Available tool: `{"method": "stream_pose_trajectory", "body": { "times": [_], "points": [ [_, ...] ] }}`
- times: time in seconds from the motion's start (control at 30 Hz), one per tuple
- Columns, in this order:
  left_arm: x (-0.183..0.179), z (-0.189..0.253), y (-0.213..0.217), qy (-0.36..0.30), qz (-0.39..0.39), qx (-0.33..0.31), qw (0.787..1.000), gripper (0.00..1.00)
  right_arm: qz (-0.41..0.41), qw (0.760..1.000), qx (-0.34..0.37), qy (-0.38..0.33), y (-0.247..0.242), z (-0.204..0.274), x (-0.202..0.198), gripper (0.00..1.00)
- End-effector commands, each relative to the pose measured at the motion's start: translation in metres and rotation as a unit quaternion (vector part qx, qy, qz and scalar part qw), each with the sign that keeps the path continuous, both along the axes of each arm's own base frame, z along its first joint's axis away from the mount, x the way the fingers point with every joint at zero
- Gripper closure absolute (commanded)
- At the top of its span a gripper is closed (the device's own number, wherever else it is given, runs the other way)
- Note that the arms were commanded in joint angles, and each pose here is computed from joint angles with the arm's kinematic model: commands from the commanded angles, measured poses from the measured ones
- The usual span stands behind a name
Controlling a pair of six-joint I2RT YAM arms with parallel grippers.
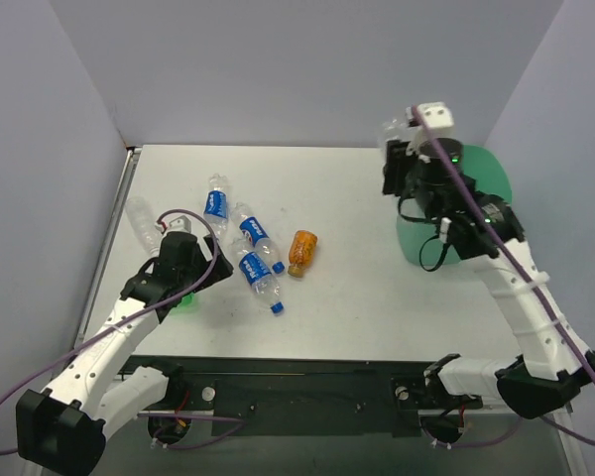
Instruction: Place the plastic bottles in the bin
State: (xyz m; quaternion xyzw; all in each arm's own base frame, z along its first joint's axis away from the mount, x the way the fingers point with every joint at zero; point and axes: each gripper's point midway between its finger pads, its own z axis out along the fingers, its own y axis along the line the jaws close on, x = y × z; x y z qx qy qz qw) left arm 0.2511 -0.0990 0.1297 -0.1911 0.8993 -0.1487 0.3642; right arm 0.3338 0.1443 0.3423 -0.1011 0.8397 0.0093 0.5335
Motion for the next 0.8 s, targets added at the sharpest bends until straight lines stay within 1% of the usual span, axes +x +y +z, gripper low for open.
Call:
{"method": "stream_pose_trajectory", "body": {
  "times": [0.0, 0.03, 0.07, 0.13, 0.2, 0.27, 0.4, 0.47, 0.5, 0.57, 0.67, 0.77],
  "points": [
    [0.012, 0.019, -0.009, -0.016, -0.011, -0.01, 1.0, 0.03, -0.088, 0.992, 0.041, -0.085, -0.056, 0.063, 0.016, 0.58],
    [0.01, 0.018, -0.009, -0.013, -0.012, -0.01, 1.0, 0.03, -0.113, 0.988, 0.048, -0.094, -0.074, 0.068, 0.023, 0.58],
    [0.01, 0.019, -0.01, -0.013, -0.012, -0.015, 1.0, 0.03, -0.117, 0.985, 0.066, -0.108, -0.079, 0.08, 0.027, 0.58],
    [0.008, 0.019, -0.011, -0.012, -0.012, -0.019, 1.0, 0.03, -0.144, 0.979, 0.077, -0.12, -0.099, 0.089, 0.038, 0.57],
    [0.007, 0.019, -0.011, -0.012, -0.012, -0.02, 1.0, 0.03, -0.175, 0.973, 0.072, -0.13, -0.117, 0.09, 0.05, 0.57],
    [0.006, 0.021, -0.01, -0.012, -0.01, -0.019, 1.0, 0.03, -0.196, 0.97, 0.067, -0.126, -0.131, 0.083, 0.061, 0.57],
    [0.006, 0.027, -0.005, -0.019, -0.001, -0.015, 1.0, 0.03, -0.234, 0.966, 0.05, -0.094, -0.155, 0.049, 0.082, 0.55],
    [0.006, 0.03, -0.003, -0.025, 0.003, -0.013, 1.0, 0.03, -0.245, 0.965, 0.047, -0.083, -0.162, 0.035, 0.084, 0.43],
    [0.007, 0.032, -0.002, -0.03, 0.005, -0.012, 0.999, 0.03, -0.249, 0.964, 0.048, -0.079, -0.164, 0.032, 0.084, 0.3],
    [0.008, 0.035, 0.001, -0.038, 0.012, -0.009, 0.999, 0.03, -0.244, 0.966, 0.048, -0.069, -0.163, 0.027, 0.081, 0.19],
    [0.01, 0.039, 0.006, -0.044, 0.022, 0.002, 0.999, 0.03, -0.233, 0.968, 0.061, -0.076, -0.159, 0.039, 0.07, 0.12],
    [0.012, 0.04, 0.01, -0.043, 0.023, 0.016, 0.999, 0.03, -0.203, 0.972, 0.092, -0.073, -0.144, 0.042, 0.057, 0.11]
  ]
}}
